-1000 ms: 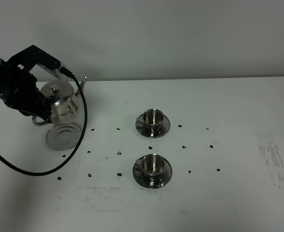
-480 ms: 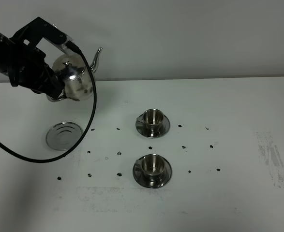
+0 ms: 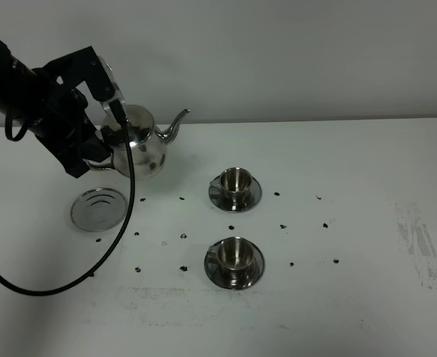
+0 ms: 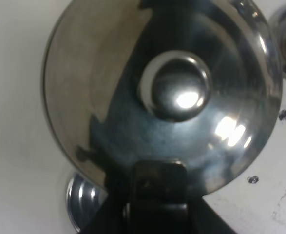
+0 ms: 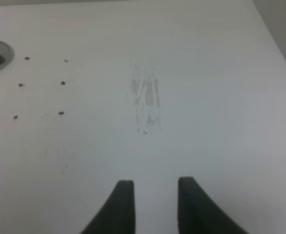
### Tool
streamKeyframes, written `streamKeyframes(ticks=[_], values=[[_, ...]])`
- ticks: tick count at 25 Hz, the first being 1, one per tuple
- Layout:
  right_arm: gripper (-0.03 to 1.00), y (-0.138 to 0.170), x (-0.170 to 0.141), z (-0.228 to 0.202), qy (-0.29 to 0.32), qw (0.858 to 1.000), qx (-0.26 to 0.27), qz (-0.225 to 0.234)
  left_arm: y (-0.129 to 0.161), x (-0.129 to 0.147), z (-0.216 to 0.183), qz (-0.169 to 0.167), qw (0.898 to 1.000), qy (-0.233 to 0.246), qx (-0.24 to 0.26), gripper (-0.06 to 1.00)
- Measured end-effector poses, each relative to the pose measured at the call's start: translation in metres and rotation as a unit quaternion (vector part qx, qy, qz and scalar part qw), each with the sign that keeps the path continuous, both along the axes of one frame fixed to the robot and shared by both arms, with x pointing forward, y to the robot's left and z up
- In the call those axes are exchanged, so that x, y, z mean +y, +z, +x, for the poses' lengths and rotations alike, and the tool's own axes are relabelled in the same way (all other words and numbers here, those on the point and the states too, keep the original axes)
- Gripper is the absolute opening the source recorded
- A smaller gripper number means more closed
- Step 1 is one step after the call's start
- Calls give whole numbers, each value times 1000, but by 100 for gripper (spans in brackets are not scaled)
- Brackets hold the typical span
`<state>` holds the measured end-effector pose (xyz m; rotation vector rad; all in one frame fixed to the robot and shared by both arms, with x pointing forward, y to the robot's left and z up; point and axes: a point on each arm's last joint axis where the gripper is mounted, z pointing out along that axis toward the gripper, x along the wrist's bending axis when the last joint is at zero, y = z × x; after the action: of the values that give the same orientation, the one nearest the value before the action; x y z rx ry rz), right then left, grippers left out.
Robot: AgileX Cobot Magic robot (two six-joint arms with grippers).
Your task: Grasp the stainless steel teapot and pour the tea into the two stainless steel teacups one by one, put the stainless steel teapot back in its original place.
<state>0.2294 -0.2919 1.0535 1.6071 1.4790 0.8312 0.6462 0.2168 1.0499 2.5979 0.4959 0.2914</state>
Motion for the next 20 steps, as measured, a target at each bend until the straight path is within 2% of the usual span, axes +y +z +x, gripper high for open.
streamKeyframes(ticks=[6, 14, 20], values=[[21, 0, 0, 0, 0, 1000, 0, 0, -20, -22, 2, 19, 997, -77, 0, 22], [21, 0, 0, 0, 0, 1000, 0, 0, -36, -33, 5, 41, 989, -141, -15, 22], [21, 0, 0, 0, 0, 1000, 0, 0, -39, -37, 0, 72, 977, -200, -18, 22]])
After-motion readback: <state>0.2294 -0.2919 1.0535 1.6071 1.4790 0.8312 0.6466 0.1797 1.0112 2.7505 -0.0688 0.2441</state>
